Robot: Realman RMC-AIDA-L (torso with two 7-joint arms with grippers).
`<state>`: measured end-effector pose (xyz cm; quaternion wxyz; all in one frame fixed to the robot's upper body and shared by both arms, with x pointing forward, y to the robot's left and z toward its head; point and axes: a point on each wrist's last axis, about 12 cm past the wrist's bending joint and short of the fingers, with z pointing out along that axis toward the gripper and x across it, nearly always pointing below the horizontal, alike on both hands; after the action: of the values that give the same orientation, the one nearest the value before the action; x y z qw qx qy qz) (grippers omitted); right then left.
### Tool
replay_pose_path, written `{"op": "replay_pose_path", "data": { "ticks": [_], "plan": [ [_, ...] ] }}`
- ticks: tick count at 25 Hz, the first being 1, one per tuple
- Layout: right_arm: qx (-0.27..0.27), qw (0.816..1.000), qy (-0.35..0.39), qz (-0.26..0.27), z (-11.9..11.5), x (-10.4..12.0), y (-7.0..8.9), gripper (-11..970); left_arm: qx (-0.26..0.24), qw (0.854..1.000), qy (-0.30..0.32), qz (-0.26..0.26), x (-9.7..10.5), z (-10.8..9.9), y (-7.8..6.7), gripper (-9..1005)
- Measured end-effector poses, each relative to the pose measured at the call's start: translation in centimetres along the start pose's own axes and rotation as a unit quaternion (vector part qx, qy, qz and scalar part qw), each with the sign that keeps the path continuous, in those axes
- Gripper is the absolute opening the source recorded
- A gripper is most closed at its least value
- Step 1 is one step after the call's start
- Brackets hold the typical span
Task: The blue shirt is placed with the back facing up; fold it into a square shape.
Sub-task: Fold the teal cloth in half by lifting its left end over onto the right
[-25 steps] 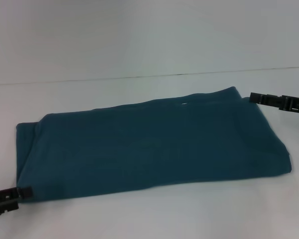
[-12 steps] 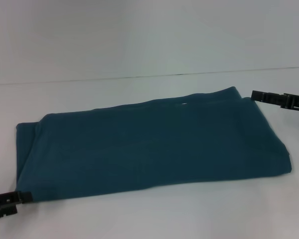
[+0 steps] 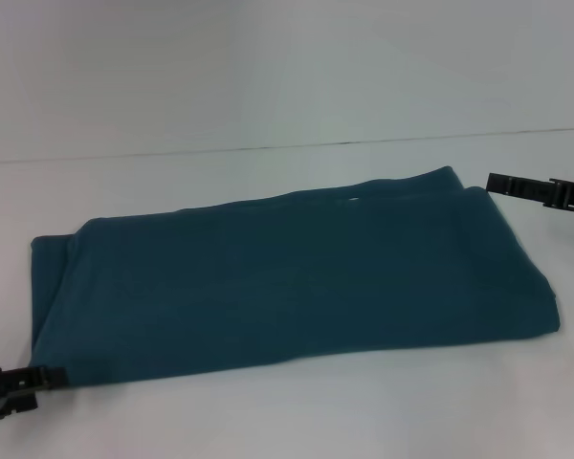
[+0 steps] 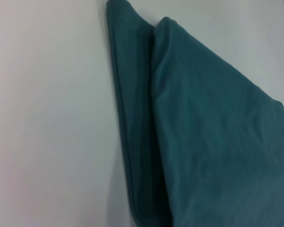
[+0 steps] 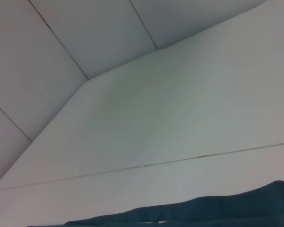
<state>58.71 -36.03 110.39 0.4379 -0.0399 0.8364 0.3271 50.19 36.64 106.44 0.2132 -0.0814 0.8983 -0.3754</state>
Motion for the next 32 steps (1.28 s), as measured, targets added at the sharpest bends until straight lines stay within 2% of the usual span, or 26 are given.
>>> {"op": "replay_pose_path", "data": {
  "ticks": [32],
  "plan": [
    [0.002,1.000,-0.004,0.008,-0.37,-0.01,-0.24,794,-0.013,1.000,0.011,0.009,-0.97,0.41,-0.34,732]
  ]
}}
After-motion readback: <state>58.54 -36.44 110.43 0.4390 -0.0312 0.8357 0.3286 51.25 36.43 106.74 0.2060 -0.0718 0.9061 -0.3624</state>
